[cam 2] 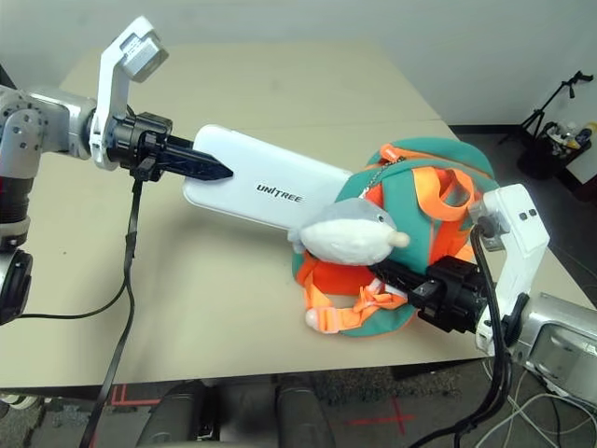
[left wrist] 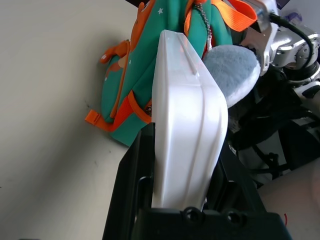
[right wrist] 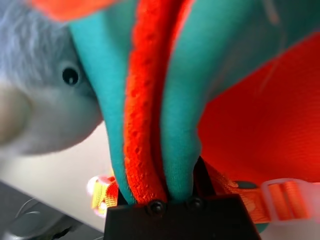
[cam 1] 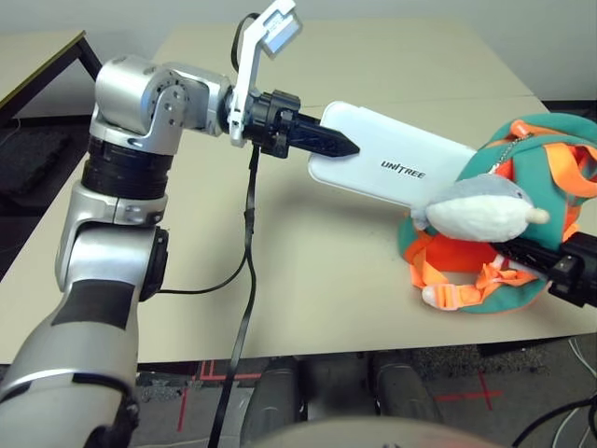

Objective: Put the pencil case into the backpack and zip it.

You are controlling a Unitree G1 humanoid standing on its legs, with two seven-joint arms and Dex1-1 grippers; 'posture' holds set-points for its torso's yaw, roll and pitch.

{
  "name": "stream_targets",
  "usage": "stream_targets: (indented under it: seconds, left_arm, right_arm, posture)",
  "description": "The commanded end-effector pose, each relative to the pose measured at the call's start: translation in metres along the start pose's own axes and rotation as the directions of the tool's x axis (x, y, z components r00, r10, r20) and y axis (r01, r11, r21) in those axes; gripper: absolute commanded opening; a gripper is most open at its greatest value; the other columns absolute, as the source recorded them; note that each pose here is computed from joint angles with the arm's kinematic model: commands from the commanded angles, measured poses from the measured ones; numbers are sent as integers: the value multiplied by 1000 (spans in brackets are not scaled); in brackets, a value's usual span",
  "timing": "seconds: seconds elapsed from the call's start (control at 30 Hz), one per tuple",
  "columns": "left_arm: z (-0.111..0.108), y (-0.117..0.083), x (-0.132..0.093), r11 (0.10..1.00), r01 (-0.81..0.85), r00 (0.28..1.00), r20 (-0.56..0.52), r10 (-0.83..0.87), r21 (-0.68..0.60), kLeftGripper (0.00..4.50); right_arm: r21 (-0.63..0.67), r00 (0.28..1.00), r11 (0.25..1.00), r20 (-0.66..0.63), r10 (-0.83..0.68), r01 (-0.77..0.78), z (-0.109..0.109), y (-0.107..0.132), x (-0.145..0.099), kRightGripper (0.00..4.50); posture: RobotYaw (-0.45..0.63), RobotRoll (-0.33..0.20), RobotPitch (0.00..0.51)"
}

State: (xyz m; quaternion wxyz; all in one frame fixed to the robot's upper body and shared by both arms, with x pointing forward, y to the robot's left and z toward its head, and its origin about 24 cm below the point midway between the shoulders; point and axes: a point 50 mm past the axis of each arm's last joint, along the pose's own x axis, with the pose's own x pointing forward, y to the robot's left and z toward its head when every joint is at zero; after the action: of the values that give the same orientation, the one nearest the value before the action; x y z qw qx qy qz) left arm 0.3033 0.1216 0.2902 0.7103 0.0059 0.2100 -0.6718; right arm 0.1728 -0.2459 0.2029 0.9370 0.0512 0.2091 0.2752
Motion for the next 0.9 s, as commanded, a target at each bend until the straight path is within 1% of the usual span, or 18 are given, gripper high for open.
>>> stream_targets:
  seconds: [0.03, 0.23, 0.33, 0.47, 0.7, 0.8, 0.9]
  left_arm:
    - [10, -17, -4, 997, 68, 997, 38, -70, 48, 1378]
    - [14, -26, -17, 997, 45, 997, 57, -48, 59, 1378]
    - [14, -29, -18, 997, 56, 997, 53, -58, 47, 1378]
    - [12, -28, -10, 996, 81, 995, 52, -83, 35, 1378]
    - [3, -18, 12, 995, 97, 995, 32, -98, 31, 1378]
    - [2, -13, 17, 996, 76, 996, 38, -78, 48, 1378]
    - [0, -2, 22, 997, 23, 999, 29, -25, 75, 1378]
  right_arm:
    - [1, 1000, 1000, -23, -7, 7, -4, -5, 2, 145]
    - [8, 1000, 1000, -3, -14, 14, -5, -9, 5, 145]
    - [10, 1000, 1000, 2, -16, 16, -7, -9, 6, 145]
    - [8, 1000, 1000, 16, -18, 17, -9, -9, 8, 145]
    - [-1, 1000, 1000, 29, -8, 8, -9, -8, 15, 145]
    - [-8, 999, 1000, 41, -1, 1, -8, -7, 18, 145]
    - [-13, 998, 1000, 58, 15, -14, -7, -4, 23, 145]
  posture:
    - [-125, 0, 77]
    - [-125, 0, 64]
    - [-134, 0, 58]
    - [-146, 0, 49]
    - [-161, 0, 44]
    - [-168, 0, 45]
    - [-183, 0, 52]
